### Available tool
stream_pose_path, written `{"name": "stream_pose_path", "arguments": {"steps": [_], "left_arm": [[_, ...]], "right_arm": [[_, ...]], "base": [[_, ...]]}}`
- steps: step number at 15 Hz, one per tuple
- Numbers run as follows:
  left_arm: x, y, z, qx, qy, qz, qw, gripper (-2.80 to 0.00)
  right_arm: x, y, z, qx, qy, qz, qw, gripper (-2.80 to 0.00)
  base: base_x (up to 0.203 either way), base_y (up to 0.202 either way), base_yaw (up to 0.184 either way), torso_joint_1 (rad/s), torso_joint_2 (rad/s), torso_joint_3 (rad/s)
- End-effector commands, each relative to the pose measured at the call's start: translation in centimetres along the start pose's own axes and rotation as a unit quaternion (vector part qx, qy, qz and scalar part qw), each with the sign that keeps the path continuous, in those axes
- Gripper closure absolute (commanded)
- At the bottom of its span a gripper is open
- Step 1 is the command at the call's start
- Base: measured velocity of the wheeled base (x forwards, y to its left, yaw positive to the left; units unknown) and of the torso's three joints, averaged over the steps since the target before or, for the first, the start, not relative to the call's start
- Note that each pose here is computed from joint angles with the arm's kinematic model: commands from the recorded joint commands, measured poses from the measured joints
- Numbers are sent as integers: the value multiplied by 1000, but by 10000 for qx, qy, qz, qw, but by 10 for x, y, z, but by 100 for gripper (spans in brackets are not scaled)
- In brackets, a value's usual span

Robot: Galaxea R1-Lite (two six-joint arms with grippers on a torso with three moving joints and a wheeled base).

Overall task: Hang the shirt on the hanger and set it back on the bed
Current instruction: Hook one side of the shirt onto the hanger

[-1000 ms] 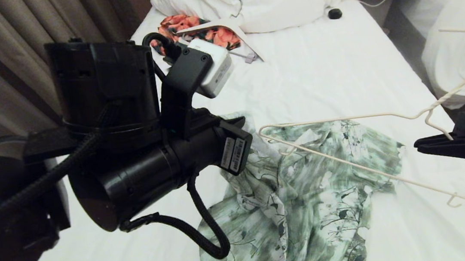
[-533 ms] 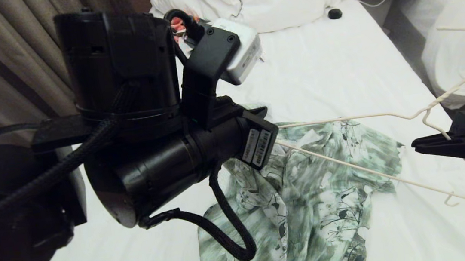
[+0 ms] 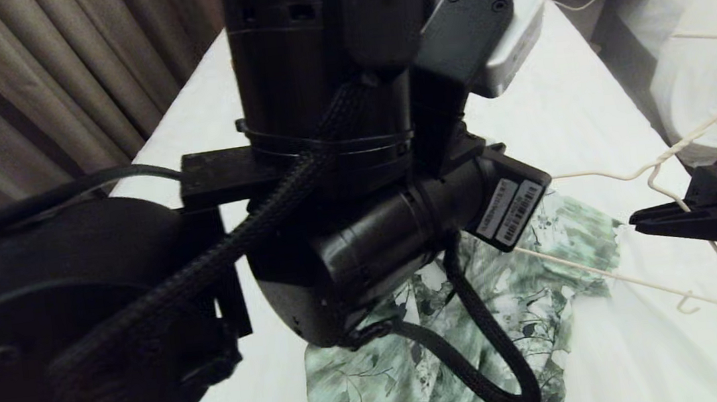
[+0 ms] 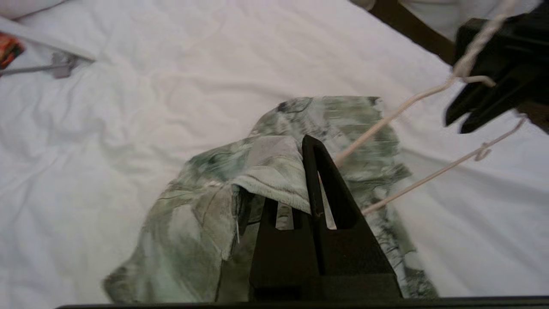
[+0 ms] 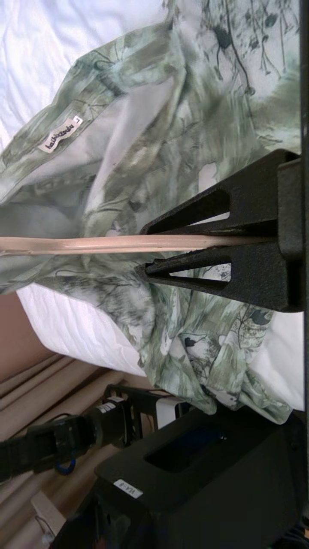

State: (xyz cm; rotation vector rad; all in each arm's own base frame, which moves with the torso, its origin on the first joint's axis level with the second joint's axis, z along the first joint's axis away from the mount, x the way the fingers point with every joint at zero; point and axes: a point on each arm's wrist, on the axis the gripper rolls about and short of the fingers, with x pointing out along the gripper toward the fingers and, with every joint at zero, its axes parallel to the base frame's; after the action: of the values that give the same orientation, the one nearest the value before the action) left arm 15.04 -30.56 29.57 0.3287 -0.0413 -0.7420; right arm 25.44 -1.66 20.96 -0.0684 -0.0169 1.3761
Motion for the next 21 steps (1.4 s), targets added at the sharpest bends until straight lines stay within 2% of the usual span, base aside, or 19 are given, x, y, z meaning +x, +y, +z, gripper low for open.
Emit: {"name": "stream_pose_path", "arguments": {"steps": [1,6,10,15,18,21], "left_arm": [[14,-17,-3,57,50,-140,9999,0],[30,-48,5,-15,-146,-402,9991,0],[21,-71,11,-340,-218,-722,9966,0],[-6,-110,20,-299,-370,-1308,9903,0],[3,-121,18,-268,-352,-1325,9902,0],[24,-106,12,-289,-275,-1027,9939,0]], "right_arm": [[0,0,1,-47,-30,43,10000,0],[3,0,4,-95,-36,104,9999,0],[4,-2,8,-156,-41,120,9998,0],[8,-7,6,-112,-43,179,9998,0],[13,-4,7,-123,-51,294,9995,0],[15,3,6,-84,-51,333,9994,0]], "base": [[0,0,0,0,0,0],[0,0,0,0,0,0],[0,0,0,0,0,0],[0,0,0,0,0,0],[0,0,0,0,0,0],[0,0,0,0,0,0]]}}
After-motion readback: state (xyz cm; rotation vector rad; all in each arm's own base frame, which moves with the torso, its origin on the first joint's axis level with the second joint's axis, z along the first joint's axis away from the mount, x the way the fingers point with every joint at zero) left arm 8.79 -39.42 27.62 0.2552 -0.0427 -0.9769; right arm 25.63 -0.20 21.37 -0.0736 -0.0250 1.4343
